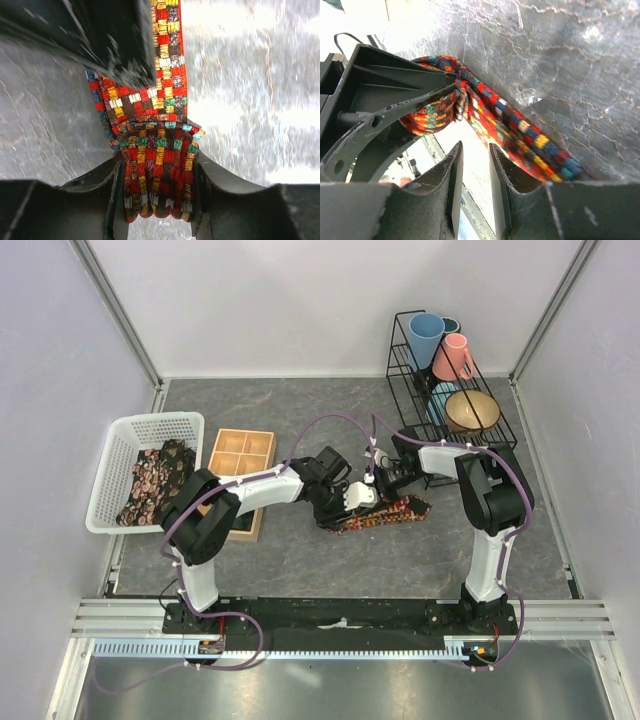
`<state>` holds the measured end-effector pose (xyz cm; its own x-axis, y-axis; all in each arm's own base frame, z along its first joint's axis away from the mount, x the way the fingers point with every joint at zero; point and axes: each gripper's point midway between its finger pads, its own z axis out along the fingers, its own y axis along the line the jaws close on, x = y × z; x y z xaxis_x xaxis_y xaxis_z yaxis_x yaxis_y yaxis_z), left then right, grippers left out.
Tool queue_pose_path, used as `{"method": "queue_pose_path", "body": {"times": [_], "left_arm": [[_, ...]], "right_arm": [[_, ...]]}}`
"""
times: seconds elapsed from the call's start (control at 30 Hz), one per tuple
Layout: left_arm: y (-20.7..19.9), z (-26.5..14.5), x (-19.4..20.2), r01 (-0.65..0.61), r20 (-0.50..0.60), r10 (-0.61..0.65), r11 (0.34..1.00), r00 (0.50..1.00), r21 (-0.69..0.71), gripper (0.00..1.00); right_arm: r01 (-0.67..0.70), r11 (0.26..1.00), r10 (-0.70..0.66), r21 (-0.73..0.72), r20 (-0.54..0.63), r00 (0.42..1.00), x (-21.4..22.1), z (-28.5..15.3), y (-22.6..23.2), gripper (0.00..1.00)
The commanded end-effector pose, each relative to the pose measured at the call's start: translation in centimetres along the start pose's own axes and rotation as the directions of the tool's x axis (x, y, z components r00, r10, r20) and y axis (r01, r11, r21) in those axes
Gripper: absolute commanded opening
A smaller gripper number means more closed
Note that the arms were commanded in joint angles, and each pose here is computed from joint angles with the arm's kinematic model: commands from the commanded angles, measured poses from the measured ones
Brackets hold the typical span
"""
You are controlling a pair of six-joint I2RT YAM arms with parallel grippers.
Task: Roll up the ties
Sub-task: Roll the tie at the center of the board.
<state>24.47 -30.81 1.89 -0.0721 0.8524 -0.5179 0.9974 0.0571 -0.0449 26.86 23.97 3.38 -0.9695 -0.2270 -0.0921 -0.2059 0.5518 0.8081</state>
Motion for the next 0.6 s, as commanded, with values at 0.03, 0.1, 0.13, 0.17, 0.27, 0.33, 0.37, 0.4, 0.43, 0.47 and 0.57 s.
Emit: {"method": "queue_pose_path", "body": {"times": [0.03, 0.1, 0.13, 0.17, 0.27, 0.33, 0.37, 0.4, 0.43, 0.47, 0.57], "left_arm": [[-3.0, -0.3, 5.0, 0.022, -0.149, -0.003, 0.992, 0.989, 0.123, 0.02], [-2.6, -0.5, 4.4, 0.022, -0.131, -0.008, 0.994, 0.991, 0.108, 0.02], [-2.4, -0.9, 3.8, 0.023, -0.113, -0.012, 0.995, 0.994, 0.096, 0.02], [-2.2, -1.3, 3.2, 0.037, -0.094, -0.029, 0.996, 0.995, 0.081, 0.02], [-0.9, -2.7, 1.1, 0.050, -0.024, -0.050, 0.999, 0.998, 0.014, 0.02], [-0.2, -3.5, -0.4, 0.053, 0.022, -0.052, 0.998, 0.998, -0.027, 0.02], [0.1, -4.3, -1.1, 0.061, 0.045, -0.058, 0.997, 0.997, -0.050, 0.02], [0.4, -4.6, -1.5, 0.063, 0.058, -0.060, 0.996, 0.997, -0.065, 0.02], [0.7, -4.8, -1.9, 0.068, 0.072, -0.062, 0.994, 0.995, -0.085, 0.02], [1.0, -4.9, -1.8, 0.074, 0.067, -0.068, 0.992, 0.995, -0.100, 0.02], [1.2, -3.8, -0.1, 0.083, 0.006, -0.083, 0.990, 0.997, -0.110, 0.02]], "right_arm": [[0.054, 0.996, -0.055, 0.069, 0.020, 0.998, -1.0, -0.2, -0.1, 0.32], [0.041, 0.993, -0.043, 0.108, 0.015, 0.999, -0.7, 0.1, -1.1, 0.32], [0.038, 0.989, -0.040, 0.141, 0.011, 0.999, -0.5, 0.3, -1.9, 0.31], [0.035, 0.987, -0.036, 0.160, 0.003, 0.999, -0.2, 0.6, -2.4, 0.31], [0.030, 0.973, -0.025, 0.228, -0.026, 0.999, 0.6, 0.9, -4.5, 0.29], [0.043, 0.964, -0.034, 0.263, -0.039, 0.999, 0.8, 0.9, -5.5, 0.29], [0.046, 0.956, -0.035, 0.288, -0.043, 0.998, 0.8, 0.8, -6.1, 0.28], [0.050, 0.954, -0.036, 0.296, -0.051, 0.998, 1.0, 0.9, -6.3, 0.28], [0.049, 0.951, -0.033, 0.304, -0.057, 0.998, 1.2, 0.9, -6.6, 0.27], [0.056, 0.947, -0.039, 0.315, -0.059, 0.998, 1.1, 0.8, -6.8, 0.28], [0.056, 0.945, -0.038, 0.323, -0.060, 0.997, 1.1, 0.7, -7.1, 0.27]]}}
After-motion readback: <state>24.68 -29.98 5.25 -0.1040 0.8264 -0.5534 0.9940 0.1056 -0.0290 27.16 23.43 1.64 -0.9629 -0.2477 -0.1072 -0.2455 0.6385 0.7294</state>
